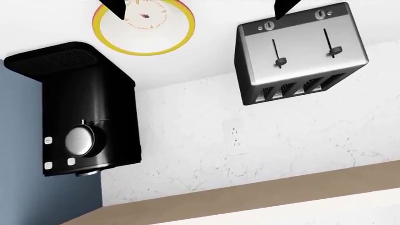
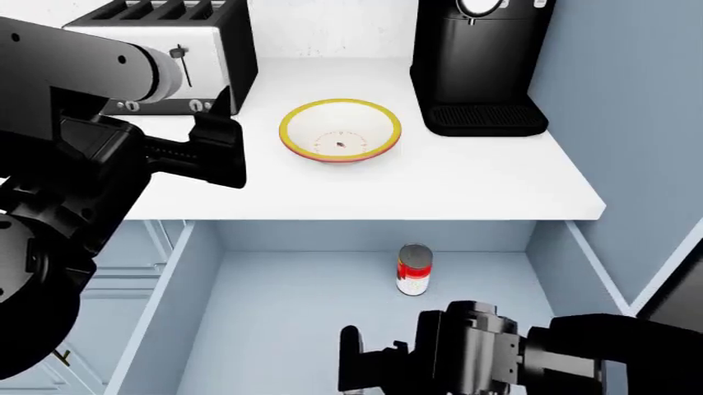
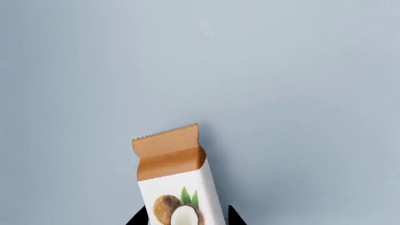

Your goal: Place the bar in the bowl and close the drawer.

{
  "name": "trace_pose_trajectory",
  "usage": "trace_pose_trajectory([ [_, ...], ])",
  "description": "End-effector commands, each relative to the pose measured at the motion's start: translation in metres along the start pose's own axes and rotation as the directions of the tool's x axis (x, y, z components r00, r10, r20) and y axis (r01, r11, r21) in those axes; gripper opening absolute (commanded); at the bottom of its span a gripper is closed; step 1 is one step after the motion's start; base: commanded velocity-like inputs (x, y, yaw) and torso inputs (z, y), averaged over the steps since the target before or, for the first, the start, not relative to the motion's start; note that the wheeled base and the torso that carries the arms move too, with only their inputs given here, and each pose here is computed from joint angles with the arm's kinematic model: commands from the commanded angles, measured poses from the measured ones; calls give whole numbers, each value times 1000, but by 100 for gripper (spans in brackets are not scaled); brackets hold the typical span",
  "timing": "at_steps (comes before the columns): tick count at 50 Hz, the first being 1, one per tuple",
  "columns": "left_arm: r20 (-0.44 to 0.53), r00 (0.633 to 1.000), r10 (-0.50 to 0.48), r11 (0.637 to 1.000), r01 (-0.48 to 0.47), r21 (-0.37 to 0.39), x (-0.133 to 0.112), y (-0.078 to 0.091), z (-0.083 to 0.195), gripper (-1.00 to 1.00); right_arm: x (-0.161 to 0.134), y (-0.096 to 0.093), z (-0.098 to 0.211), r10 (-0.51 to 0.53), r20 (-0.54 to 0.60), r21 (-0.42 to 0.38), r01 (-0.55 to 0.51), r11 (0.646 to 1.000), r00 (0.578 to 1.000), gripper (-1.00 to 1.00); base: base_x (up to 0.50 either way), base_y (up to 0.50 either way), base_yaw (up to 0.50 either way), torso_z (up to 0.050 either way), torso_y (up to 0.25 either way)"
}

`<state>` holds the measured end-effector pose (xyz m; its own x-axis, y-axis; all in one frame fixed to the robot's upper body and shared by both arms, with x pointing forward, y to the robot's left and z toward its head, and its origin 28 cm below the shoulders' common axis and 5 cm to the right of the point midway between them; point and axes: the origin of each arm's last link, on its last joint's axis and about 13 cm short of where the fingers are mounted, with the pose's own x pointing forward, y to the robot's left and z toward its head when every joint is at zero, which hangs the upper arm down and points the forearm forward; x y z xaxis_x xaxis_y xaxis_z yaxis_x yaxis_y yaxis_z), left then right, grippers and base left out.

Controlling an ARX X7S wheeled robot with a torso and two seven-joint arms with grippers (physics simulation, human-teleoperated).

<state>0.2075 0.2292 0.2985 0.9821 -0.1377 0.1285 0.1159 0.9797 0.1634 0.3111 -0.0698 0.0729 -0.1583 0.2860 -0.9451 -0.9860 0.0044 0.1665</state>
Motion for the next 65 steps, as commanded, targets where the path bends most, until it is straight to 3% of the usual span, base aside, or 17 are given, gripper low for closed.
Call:
trace_pose_trajectory([
  [1,0,1000,0,1000,0,1,0,0,0,100,-30,17,10,-18,13,-59,19,998,1000,-100,0,0,0,0,0],
  [13,9,1000,-8,1000,8,0,-1,-1,5,100,-109,44,33,-167,116,-116,180,977,979,-100,0,0,0,0,0],
  [25,18,1000,-24,1000,24,-2,1,-5,10,100,-172,58,50,-346,299,-62,380,923,889,-100,0,0,0,0,0],
  [33,16,999,-39,999,39,4,3,-9,9,100,-204,52,54,-470,413,41,499,865,780,-100,0,0,0,0,0],
  [39,29,999,-29,999,29,26,8,-9,9,100,-226,41,62,-601,491,162,612,774,631,-100,0,0,0,0,0],
  [42,35,999,-23,999,22,32,11,-7,13,100,-235,38,66,-646,500,241,623,744,578,-100,0,0,0,0,0],
  [47,59,998,10,999,-12,35,15,0,24,100,-247,35,69,-693,499,334,622,708,521,-100,0,0,0,0,0],
  [54,70,997,44,998,-47,37,28,9,25,100,-264,29,72,-774,459,487,605,630,436,-100,0,0,0,0,0],
  [65,85,992,98,993,-103,55,39,24,37,100,-282,27,73,-829,450,590,587,555,332,-100,0,0,0,0,0],
])
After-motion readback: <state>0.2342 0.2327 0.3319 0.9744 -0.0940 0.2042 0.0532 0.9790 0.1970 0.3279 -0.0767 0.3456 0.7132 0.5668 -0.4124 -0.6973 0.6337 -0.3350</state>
